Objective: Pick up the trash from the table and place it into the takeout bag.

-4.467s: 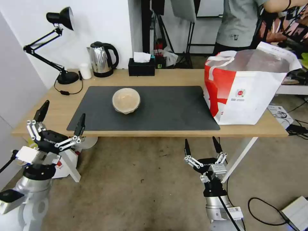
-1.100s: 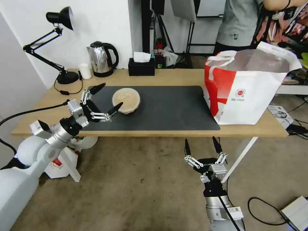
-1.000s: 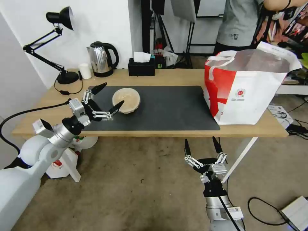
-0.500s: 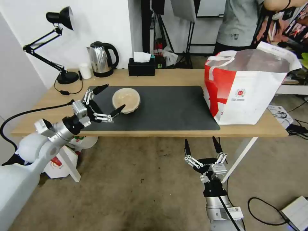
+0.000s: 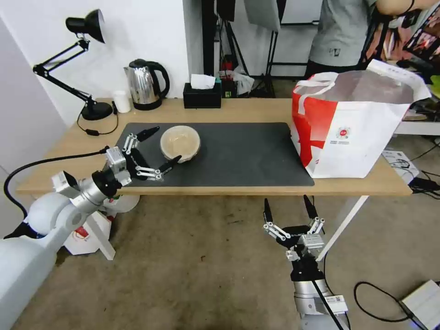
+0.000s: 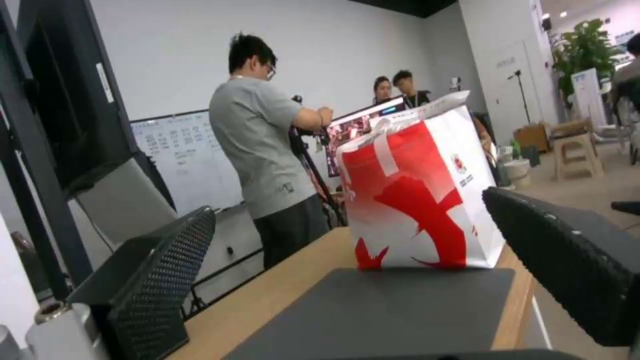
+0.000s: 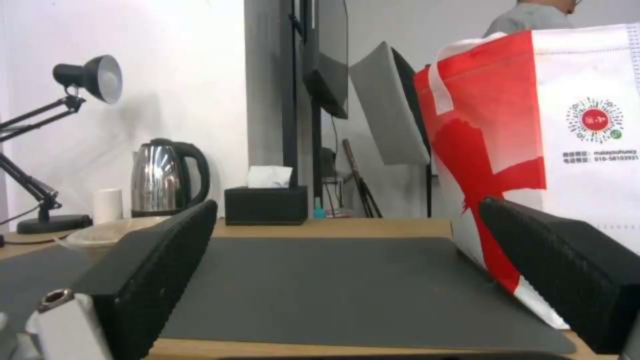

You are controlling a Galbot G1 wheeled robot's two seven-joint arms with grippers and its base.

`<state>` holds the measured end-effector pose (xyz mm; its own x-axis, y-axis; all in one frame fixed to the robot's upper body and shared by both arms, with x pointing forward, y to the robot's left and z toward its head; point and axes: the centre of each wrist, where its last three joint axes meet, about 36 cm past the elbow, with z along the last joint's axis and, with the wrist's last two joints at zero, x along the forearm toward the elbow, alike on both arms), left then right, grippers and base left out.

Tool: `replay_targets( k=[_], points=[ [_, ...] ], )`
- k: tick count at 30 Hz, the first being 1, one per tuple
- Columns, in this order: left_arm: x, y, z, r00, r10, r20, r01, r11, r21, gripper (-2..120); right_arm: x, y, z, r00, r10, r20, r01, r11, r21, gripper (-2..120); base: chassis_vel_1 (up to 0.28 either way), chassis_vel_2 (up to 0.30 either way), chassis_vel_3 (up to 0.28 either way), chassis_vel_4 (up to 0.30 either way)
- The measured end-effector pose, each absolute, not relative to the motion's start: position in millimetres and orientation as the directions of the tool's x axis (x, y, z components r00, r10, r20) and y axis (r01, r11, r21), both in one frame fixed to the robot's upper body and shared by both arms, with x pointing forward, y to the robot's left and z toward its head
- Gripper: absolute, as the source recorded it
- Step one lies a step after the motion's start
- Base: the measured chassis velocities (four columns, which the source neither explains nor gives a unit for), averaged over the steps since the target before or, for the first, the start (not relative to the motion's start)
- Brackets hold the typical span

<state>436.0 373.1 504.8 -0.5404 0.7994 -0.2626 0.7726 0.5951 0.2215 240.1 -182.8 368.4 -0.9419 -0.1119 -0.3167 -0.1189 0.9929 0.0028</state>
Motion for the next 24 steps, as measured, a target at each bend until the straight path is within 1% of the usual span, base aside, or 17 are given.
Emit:
replay_targets(
  k=[20, 22, 24],
  points=[
    [438.7, 371.3, 495.1, -0.553, 0.784, -0.281, 0.774, 0.609, 0.174, 100, 240.1, -182.8, 368.4, -0.942, -0.112, -0.317, -0.119, 0.993, 0.003, 100, 0.0, 0.0, 0.0, 0.0],
    [439.3, 370.4, 491.0, -0.575, 0.762, -0.297, 0.765, 0.63, 0.135, 100, 240.1, -182.8, 368.4, -0.942, -0.112, -0.317, -0.119, 0.993, 0.003, 100, 0.0, 0.0, 0.0, 0.0],
    [439.3, 370.1, 489.7, -0.584, 0.754, -0.299, 0.762, 0.637, 0.116, 100, 240.1, -182.8, 368.4, -0.942, -0.112, -0.317, -0.119, 0.993, 0.003, 100, 0.0, 0.0, 0.0, 0.0]
  ],
)
